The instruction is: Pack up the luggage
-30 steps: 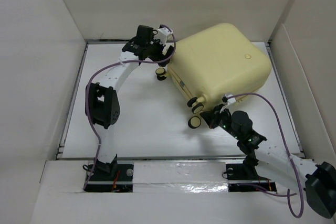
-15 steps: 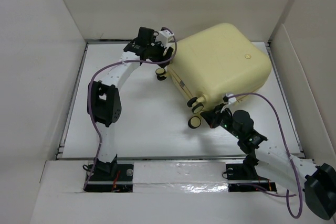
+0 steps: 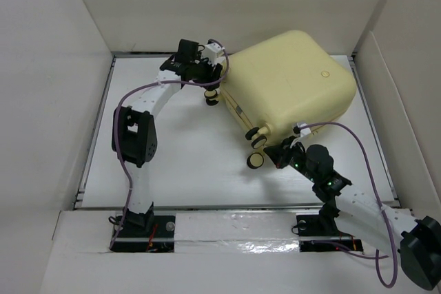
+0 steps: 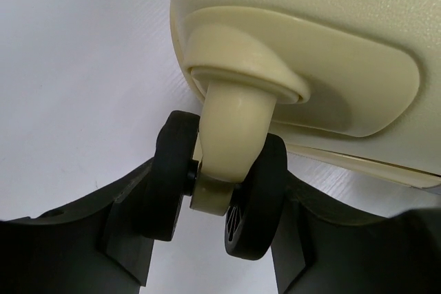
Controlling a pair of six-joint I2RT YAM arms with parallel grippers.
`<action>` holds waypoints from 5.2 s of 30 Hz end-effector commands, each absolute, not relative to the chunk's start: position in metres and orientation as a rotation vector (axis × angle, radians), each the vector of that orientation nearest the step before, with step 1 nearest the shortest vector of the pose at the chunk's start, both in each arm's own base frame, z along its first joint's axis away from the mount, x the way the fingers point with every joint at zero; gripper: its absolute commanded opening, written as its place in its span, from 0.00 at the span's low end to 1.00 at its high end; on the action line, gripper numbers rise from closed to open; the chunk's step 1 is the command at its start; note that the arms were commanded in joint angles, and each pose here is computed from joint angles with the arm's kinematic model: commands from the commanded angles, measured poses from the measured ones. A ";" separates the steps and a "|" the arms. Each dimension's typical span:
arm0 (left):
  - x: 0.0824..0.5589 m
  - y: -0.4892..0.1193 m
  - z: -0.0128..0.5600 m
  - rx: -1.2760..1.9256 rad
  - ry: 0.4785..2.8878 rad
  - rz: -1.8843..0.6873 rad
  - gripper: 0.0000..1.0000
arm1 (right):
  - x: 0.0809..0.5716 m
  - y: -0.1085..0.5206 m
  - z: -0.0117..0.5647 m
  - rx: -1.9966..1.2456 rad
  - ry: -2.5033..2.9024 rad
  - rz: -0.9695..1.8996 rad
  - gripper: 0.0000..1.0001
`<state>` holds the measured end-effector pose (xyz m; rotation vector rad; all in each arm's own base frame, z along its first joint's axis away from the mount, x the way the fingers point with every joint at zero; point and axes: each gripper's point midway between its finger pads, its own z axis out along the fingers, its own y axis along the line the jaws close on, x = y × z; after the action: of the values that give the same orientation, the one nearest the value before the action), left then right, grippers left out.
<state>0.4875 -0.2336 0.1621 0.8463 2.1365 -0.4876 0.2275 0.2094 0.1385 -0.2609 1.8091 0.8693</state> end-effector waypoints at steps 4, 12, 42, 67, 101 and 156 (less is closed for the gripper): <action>0.493 -0.240 0.221 0.751 1.965 -0.544 0.00 | 0.220 0.226 0.183 -0.330 1.663 0.985 0.00; 0.437 -0.244 0.246 0.417 1.778 -0.652 0.00 | 0.236 0.210 0.188 -0.290 1.668 0.933 0.00; 0.197 -0.362 0.293 0.504 1.502 -1.427 0.00 | 0.276 0.253 0.177 0.000 1.636 0.720 0.00; 0.144 -0.308 0.357 0.322 1.238 -1.724 0.00 | 0.174 0.439 0.229 -0.402 1.325 1.736 0.00; 0.239 -0.174 0.208 -0.245 1.783 -0.857 0.00 | 0.202 0.320 0.207 -0.327 1.716 0.958 0.20; 0.237 -0.225 0.189 -0.027 1.790 -1.050 0.00 | 0.302 0.373 0.252 -0.093 1.677 0.990 0.16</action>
<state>0.2478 -0.2177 0.1624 -0.0868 1.8794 -0.9793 0.2740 0.3781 0.1932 -0.2300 1.8639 0.9764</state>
